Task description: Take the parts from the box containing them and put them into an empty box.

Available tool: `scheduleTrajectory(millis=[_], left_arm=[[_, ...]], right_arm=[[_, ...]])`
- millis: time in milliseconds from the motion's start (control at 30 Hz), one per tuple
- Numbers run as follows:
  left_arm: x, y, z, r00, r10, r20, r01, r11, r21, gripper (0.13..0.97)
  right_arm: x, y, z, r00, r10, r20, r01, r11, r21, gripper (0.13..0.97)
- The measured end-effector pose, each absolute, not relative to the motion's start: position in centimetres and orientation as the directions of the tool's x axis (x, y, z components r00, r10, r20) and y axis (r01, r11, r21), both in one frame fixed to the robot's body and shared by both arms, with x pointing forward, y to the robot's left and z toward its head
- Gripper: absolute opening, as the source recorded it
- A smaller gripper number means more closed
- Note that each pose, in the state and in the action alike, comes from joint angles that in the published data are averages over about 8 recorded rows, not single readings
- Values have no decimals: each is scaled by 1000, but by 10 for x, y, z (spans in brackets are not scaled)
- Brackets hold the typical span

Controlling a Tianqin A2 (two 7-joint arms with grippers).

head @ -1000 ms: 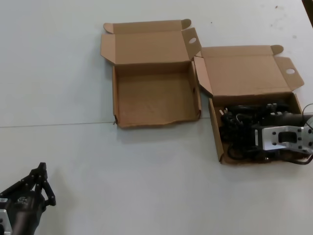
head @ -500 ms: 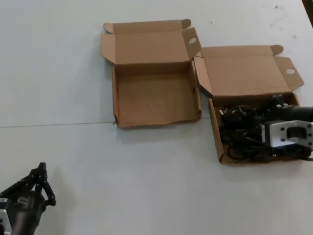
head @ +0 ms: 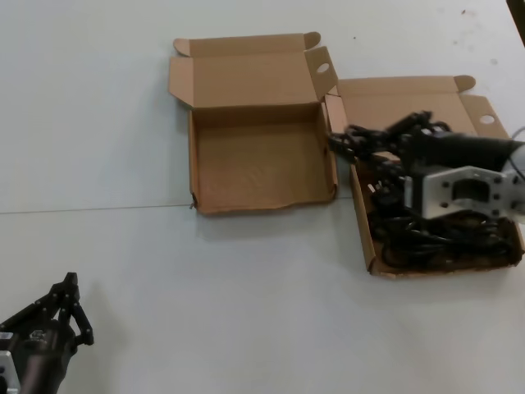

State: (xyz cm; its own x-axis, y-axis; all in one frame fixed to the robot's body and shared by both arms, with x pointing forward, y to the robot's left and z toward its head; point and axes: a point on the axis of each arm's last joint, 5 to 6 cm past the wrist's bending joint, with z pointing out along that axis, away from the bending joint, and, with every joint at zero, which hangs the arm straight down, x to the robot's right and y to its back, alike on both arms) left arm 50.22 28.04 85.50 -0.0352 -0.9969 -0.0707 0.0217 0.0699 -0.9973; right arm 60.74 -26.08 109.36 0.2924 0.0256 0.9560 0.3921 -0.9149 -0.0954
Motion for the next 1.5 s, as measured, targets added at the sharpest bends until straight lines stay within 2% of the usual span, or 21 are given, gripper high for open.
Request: scheduleTrajectory(millis=[267, 900, 1367, 1500], left_arm=[[502, 280, 855, -35, -997, -71, 22, 70, -997, 156], [502, 280, 855, -35, -997, -71, 22, 70, -997, 156], [502, 280, 855, -35, -997, -71, 22, 70, -997, 156], [502, 280, 855, -35, -997, -71, 22, 70, -997, 156]], right_arm=[[632, -241, 1085, 282, -44, 958, 460, -870, -175, 205], [701, -209, 1057, 385, -252, 888, 486, -763, -427, 205], [722, -191, 1048, 405, -365, 839, 456, -714, -531, 232], [725, -190, 1045, 403, -387, 829, 445, -709, -547, 279]])
